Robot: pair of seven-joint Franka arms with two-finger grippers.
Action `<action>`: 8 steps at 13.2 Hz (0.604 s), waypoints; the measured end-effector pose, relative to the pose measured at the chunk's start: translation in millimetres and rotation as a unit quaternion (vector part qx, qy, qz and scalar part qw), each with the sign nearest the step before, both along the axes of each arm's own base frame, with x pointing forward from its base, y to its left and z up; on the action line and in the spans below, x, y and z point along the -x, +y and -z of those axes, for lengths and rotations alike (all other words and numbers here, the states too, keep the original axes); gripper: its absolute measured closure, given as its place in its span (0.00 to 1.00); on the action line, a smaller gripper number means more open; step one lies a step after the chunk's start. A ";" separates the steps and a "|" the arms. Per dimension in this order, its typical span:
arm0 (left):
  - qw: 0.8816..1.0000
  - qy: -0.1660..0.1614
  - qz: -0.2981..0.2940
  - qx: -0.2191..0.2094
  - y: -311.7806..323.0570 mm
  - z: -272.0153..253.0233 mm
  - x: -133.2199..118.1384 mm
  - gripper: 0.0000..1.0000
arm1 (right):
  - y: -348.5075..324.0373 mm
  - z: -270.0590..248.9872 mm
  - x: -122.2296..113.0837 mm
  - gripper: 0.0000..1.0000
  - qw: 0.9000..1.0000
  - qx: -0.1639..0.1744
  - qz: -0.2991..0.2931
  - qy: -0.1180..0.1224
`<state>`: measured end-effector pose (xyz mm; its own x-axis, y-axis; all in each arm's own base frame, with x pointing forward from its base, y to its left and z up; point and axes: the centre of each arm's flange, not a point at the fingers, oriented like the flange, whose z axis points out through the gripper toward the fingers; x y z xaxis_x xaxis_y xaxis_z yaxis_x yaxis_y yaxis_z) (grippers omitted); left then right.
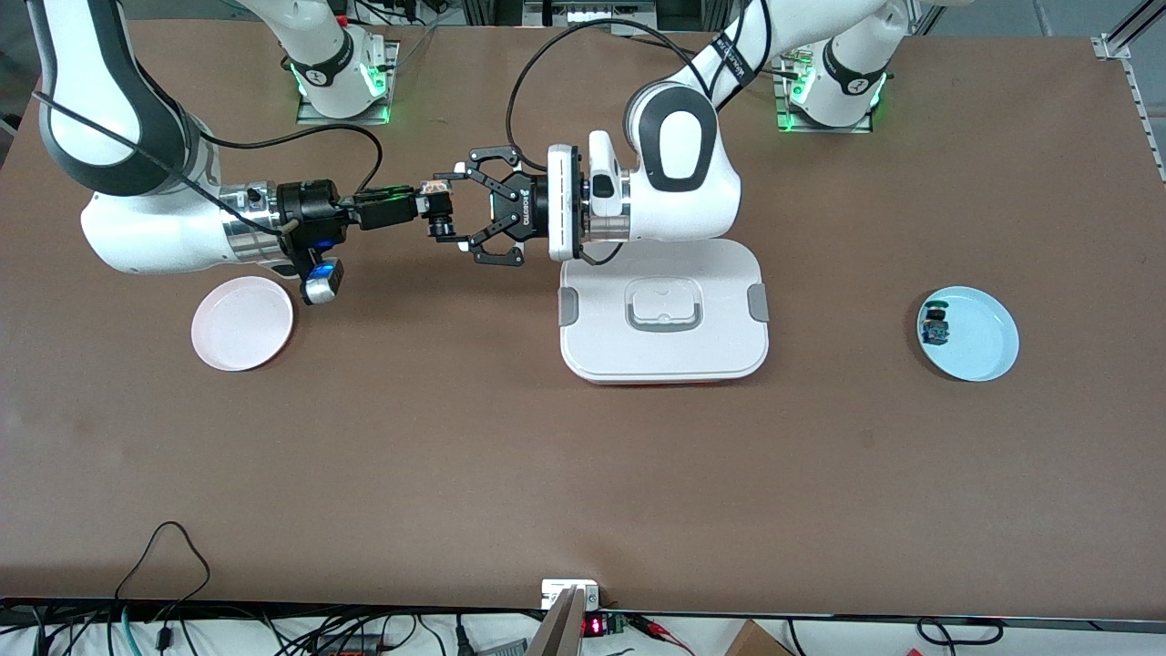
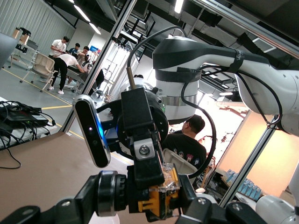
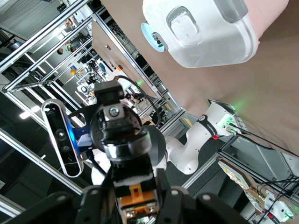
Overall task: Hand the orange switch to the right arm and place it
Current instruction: 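Open the left gripper and withdraw it from the switch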
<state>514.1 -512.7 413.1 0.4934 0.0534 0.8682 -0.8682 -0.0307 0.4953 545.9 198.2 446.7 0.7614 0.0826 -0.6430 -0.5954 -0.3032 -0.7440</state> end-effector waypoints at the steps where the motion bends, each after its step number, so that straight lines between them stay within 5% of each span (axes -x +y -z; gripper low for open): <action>1: 1.000 0.001 0.000 0.000 -0.1 -0.6 0.0 0.27 | -0.1 -0.8 0.1 0.64 1.000 0.000 0.000 -0.001; 8: 1.000 -0.001 -0.003 0.003 0.9 -5.4 -3.2 0.21 | 0.8 -2.2 -0.1 0.64 1.000 -0.003 0.001 -0.002</action>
<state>517.3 -511.8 418.5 0.4918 0.0620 0.8685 -0.8687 -0.0322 0.4943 546.0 199.0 449.0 0.7636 0.0845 -0.6401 -0.5939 -0.2971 -0.7477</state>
